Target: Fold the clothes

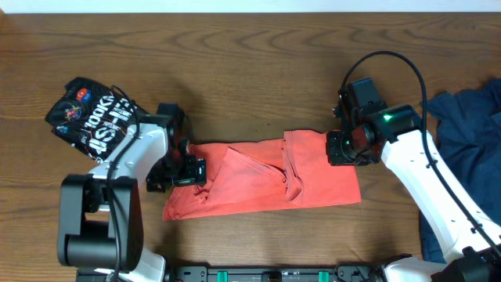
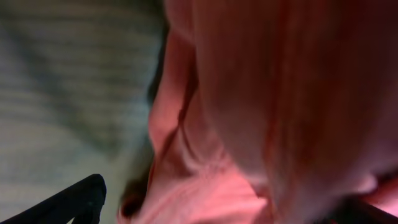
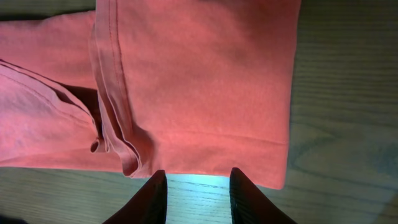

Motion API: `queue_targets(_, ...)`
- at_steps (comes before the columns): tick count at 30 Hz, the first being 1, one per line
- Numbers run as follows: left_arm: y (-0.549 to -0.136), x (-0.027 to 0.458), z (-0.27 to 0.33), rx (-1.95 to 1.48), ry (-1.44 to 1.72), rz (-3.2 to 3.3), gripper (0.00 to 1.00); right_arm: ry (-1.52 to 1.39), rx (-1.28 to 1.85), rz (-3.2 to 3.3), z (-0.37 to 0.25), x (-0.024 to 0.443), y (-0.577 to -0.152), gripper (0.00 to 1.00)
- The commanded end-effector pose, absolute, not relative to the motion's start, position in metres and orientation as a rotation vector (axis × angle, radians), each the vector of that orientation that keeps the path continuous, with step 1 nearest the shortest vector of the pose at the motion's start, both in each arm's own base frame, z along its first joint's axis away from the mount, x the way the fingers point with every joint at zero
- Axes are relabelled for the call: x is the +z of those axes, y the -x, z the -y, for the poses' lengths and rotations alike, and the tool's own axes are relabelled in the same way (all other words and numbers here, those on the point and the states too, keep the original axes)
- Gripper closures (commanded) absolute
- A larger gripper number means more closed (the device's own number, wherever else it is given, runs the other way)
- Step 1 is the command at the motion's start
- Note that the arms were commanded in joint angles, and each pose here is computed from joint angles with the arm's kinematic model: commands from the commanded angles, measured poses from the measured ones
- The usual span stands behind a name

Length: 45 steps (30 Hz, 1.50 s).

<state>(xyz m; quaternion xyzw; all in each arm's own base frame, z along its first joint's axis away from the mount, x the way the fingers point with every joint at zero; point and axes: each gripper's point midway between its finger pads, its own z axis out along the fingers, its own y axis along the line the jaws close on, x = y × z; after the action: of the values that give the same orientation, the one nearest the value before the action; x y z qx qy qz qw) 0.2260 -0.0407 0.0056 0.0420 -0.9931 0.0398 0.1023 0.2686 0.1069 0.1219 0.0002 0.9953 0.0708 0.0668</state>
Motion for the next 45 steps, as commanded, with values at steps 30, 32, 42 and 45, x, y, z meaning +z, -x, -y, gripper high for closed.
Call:
queue_targets(30, -0.275, 0.059, -0.058, 0.142, -0.605, 2.975, 0.94, -0.176, -0.003, -2.944, -0.058, 0.121, -0.287, 0.6)
queue_targets(32, -0.276, 0.073, -0.062, 0.149, -0.648, 2.96, 0.94, -0.203, -0.007, -2.943, -0.051, 0.12, -0.288, 0.59)
queue_targets(42, -0.286, 0.137, 0.031, 0.386, -0.393, 3.038, 0.94, -0.247, -0.049, -3.032, -0.041, 0.095, -0.288, 0.61)
queue_targets(45, -0.28, 0.139, 0.071, 0.379, -0.265, 3.04, 0.94, -0.248, -0.055, -3.048, -0.041, 0.09, -0.289, 0.62)
